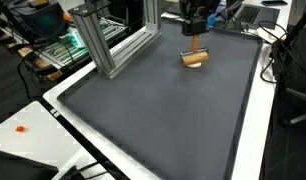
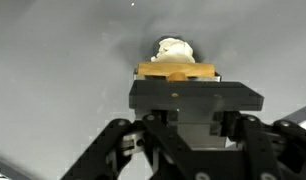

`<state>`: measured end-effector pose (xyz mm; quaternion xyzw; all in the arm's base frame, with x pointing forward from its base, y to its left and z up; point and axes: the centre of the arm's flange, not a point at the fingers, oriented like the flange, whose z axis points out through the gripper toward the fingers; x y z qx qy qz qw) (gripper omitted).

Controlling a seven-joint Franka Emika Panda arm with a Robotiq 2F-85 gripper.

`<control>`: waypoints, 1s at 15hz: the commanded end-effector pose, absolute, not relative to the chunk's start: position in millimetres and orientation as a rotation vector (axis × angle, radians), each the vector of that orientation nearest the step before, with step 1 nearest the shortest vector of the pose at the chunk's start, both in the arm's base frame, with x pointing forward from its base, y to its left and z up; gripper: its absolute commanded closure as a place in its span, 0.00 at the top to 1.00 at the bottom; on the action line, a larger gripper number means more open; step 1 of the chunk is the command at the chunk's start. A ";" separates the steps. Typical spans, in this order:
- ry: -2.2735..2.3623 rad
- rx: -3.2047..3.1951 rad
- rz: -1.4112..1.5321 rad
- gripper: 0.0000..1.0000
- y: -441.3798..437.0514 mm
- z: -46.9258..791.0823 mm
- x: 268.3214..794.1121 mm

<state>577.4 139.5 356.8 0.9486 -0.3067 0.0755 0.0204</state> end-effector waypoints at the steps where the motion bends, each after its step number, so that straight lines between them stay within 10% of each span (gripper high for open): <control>1: -0.933 2.961 0.111 0.34 145.6 346.4 567.1; 15: -0.871 2.970 -0.096 0.34 157.9 327.2 548.8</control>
